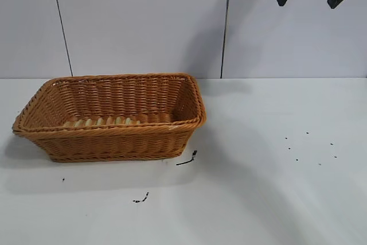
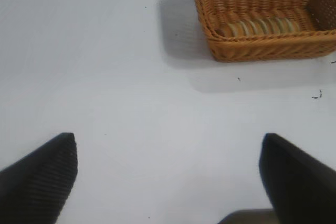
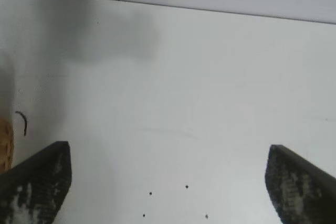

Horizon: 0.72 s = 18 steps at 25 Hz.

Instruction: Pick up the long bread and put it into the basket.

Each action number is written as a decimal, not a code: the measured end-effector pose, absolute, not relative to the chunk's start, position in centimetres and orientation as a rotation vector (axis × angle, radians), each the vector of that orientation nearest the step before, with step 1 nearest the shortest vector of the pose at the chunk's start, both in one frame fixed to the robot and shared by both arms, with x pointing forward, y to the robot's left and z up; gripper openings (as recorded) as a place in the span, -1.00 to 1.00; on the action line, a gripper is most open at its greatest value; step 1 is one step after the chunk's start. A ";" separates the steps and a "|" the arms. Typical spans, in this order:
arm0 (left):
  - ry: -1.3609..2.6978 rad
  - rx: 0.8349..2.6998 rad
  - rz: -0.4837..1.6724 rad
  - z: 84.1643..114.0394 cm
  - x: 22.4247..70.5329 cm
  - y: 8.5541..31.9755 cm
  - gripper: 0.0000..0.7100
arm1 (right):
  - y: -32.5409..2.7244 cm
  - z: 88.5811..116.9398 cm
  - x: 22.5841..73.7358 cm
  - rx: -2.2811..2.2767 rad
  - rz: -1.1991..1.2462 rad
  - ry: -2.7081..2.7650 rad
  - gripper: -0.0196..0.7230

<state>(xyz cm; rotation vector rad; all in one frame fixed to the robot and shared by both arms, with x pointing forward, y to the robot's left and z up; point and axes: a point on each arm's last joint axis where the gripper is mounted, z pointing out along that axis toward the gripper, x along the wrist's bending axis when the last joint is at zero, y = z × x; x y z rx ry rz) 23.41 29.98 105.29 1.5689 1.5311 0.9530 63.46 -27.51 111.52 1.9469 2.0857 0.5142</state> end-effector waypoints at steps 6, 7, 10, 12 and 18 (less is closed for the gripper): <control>1.531 1.569 0.953 105.3 23.4 30.0 0.95 | -27.9 112.0 54.5 1.996 0.463 2.109 0.91; 1.531 1.569 0.953 105.3 23.4 30.0 0.95 | -28.0 111.9 52.8 2.001 0.456 2.113 0.91; 1.531 1.569 0.953 105.3 23.4 30.0 0.95 | -28.2 111.3 47.8 2.003 0.443 2.117 0.91; 1.531 1.569 0.953 105.3 23.4 30.0 0.95 | -28.4 110.5 44.6 2.006 0.442 2.114 0.91; 1.531 1.569 0.953 105.3 23.4 30.0 0.95 | -28.8 107.2 35.8 1.930 0.564 2.028 0.91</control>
